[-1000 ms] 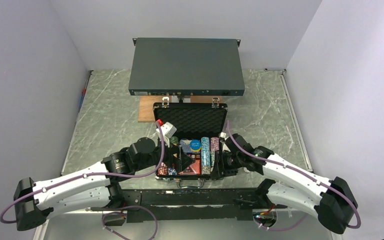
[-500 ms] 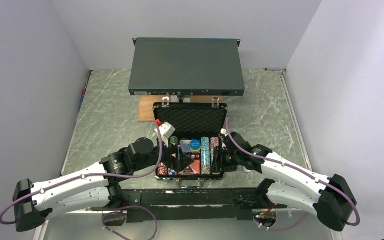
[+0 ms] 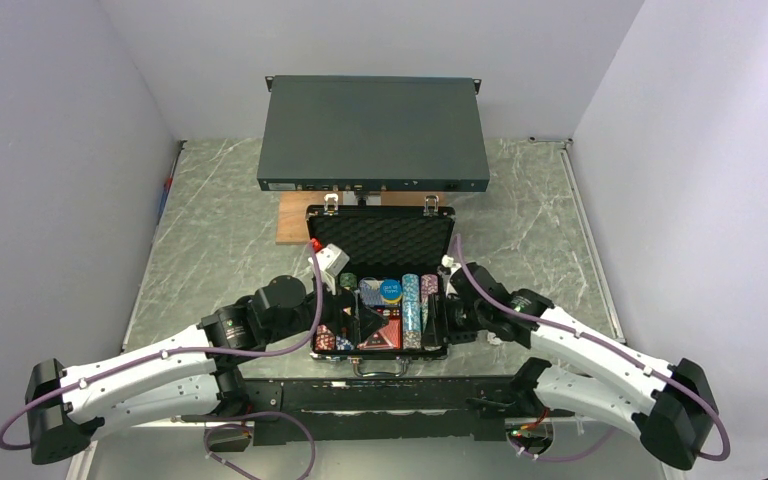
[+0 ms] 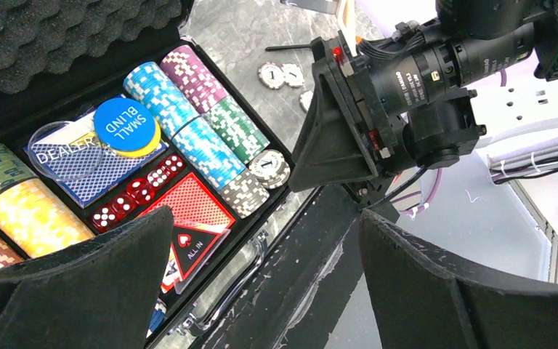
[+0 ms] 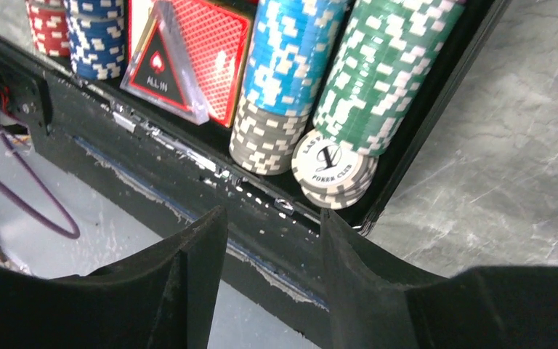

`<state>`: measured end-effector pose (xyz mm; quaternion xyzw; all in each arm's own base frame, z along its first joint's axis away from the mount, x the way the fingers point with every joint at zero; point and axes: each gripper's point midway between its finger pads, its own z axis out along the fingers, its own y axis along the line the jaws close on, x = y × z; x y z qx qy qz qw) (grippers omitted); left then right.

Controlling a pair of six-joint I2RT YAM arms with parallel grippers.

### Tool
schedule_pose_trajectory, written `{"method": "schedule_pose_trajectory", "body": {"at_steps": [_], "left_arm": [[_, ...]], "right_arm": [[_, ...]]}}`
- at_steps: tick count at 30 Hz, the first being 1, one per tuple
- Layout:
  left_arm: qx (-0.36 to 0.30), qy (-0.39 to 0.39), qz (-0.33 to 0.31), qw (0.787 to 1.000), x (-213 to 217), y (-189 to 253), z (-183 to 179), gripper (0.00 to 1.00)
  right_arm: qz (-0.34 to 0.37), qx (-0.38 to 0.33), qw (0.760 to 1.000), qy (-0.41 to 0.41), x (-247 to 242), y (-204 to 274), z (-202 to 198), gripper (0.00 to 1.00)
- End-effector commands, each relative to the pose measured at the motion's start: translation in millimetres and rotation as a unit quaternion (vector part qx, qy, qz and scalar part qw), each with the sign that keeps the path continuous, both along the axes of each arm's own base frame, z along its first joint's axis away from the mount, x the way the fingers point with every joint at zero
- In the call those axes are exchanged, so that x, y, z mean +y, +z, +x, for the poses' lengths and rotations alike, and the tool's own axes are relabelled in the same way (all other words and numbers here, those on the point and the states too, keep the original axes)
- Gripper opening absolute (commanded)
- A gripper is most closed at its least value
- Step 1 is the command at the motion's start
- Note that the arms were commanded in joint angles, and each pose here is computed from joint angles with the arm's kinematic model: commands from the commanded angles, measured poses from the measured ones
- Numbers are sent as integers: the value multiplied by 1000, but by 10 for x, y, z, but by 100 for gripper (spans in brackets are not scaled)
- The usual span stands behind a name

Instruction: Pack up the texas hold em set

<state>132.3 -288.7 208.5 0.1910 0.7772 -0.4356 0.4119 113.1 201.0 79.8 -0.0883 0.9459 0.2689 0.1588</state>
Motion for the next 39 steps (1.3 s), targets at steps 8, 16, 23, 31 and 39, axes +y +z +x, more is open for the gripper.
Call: {"method": "schedule_pose_trajectory", "body": {"at_steps": [8,16,23,31,39], "left_arm": [[-1,-3,-26,1000,-69,155,12,99],[-3,-3,-23,1000,-58,145,11,99],[-5,-5,-18,1000,-61,141,17,99],[-5,-6,-18,1000,-65,154,18,99],[-9,-6,-15,1000,-60,169,23,99]], "right_arm": [[35,24,998,41,159,6,-216,52],[20,27,998,53,201,-99,-198,53],[-12,5,1000,29,120,-159,-81,53],[-27,-52,998,-15,114,-64,218,55],[-51,-92,994,-37,114,141,457,59]]}}
